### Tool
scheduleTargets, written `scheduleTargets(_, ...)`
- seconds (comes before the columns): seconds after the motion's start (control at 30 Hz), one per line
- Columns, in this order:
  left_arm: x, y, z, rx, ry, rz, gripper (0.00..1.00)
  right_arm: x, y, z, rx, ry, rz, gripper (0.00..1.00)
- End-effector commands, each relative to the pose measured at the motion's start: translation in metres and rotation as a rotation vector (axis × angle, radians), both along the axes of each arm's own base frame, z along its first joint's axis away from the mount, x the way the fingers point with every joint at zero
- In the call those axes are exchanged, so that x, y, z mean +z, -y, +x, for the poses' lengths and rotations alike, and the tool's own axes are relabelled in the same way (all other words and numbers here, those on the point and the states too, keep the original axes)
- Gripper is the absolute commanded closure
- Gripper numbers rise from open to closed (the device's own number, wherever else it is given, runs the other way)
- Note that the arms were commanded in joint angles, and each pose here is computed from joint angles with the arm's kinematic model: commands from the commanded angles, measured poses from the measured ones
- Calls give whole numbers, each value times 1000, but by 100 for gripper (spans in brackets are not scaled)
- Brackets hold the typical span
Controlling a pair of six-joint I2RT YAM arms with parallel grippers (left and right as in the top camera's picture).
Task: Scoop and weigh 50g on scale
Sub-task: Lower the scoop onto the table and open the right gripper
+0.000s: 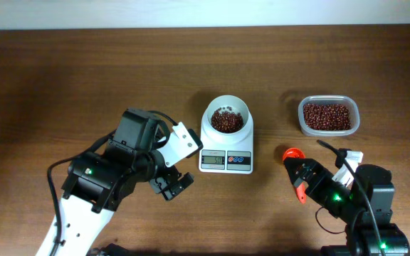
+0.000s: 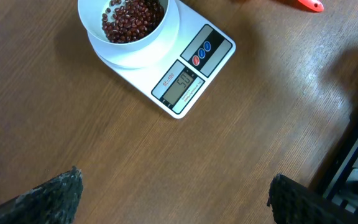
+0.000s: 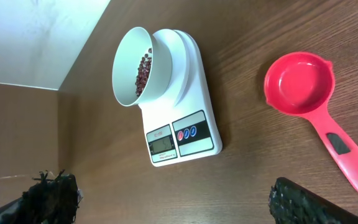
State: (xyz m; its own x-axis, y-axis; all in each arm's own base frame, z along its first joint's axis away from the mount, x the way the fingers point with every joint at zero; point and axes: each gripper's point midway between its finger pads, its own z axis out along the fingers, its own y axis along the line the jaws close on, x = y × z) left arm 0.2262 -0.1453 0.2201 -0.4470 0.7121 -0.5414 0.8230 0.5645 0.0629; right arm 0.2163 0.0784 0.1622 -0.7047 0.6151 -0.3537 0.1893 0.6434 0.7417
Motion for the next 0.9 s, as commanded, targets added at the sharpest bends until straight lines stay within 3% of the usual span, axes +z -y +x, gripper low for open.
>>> scheduleTargets(0.0, 8, -1, 3, -3, 28, -3, 1, 8, 1, 2, -1, 27, -14, 1)
scheduleTargets(0.33, 8, -1, 3, -3, 28, -3, 1, 1, 9, 4, 11, 58, -112, 1)
scheduleTargets(0.63, 8, -1, 3, -3, 28, -3, 1, 17, 32, 3, 9, 240, -352, 1)
scheduleTargets(0.87, 8, -1, 3, -3, 28, -3, 1, 14, 36, -7, -23, 350, -380, 1)
